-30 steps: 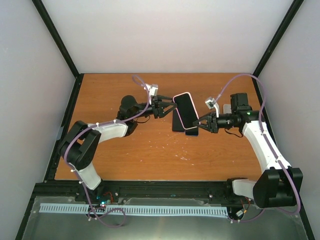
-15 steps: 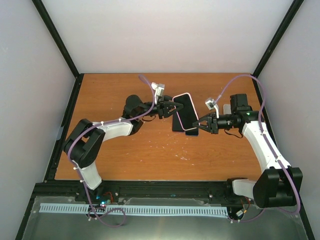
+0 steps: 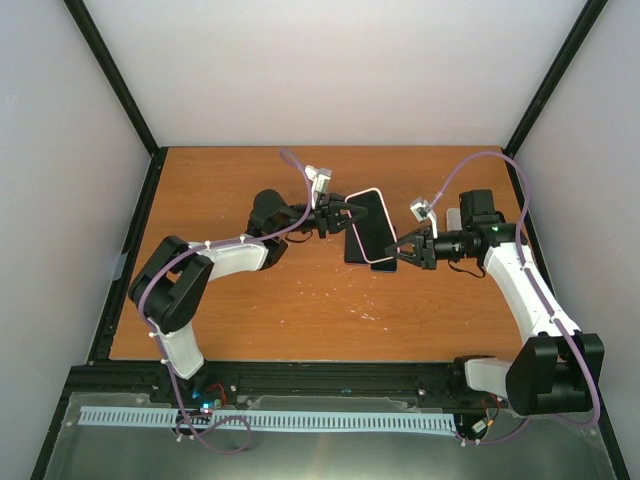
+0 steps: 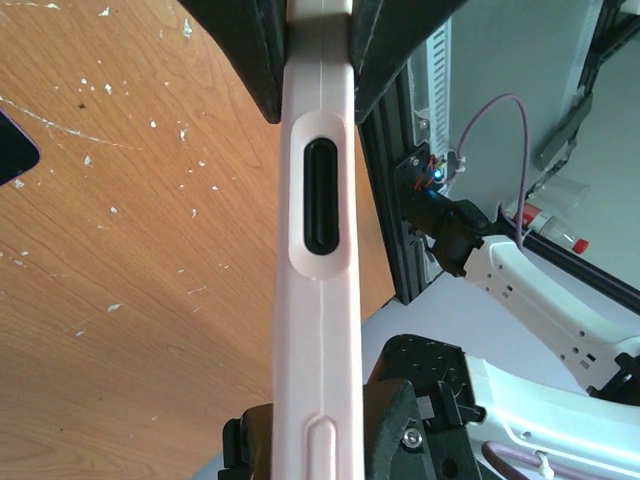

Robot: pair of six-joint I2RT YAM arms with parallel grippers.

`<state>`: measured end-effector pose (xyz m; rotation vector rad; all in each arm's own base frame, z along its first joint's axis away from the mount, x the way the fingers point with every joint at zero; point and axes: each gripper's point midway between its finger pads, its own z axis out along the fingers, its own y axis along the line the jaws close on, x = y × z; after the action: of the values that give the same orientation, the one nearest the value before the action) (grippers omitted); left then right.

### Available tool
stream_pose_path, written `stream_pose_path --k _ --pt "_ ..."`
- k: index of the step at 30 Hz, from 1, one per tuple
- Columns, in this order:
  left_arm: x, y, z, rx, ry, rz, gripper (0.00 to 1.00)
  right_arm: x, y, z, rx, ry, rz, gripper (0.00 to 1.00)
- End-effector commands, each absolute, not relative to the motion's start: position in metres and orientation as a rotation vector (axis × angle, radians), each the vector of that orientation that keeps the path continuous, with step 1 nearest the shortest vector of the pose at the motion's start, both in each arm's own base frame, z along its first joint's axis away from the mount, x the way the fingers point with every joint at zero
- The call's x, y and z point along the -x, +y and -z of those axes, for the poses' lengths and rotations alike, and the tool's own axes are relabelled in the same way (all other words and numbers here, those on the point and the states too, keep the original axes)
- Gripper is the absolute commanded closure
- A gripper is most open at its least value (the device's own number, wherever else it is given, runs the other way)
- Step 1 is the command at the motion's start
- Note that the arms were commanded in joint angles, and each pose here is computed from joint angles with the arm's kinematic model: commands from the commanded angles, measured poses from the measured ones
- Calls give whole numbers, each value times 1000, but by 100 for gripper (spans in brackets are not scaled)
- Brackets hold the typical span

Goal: Take the phone out of the phone case
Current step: Adjust the phone.

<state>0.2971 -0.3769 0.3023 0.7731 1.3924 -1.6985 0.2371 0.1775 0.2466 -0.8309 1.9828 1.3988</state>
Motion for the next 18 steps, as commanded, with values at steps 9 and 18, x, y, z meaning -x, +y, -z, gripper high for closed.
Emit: stream_pose_path --k 9,18 --pt "-282 -381 -325 -900 1276 1712 96 -232 178 -247 902 1929 -1369 75" --pt "-270 -369 -321 -1088 1346 1764 97 -214 169 -251 1176 1896 -1165 48"
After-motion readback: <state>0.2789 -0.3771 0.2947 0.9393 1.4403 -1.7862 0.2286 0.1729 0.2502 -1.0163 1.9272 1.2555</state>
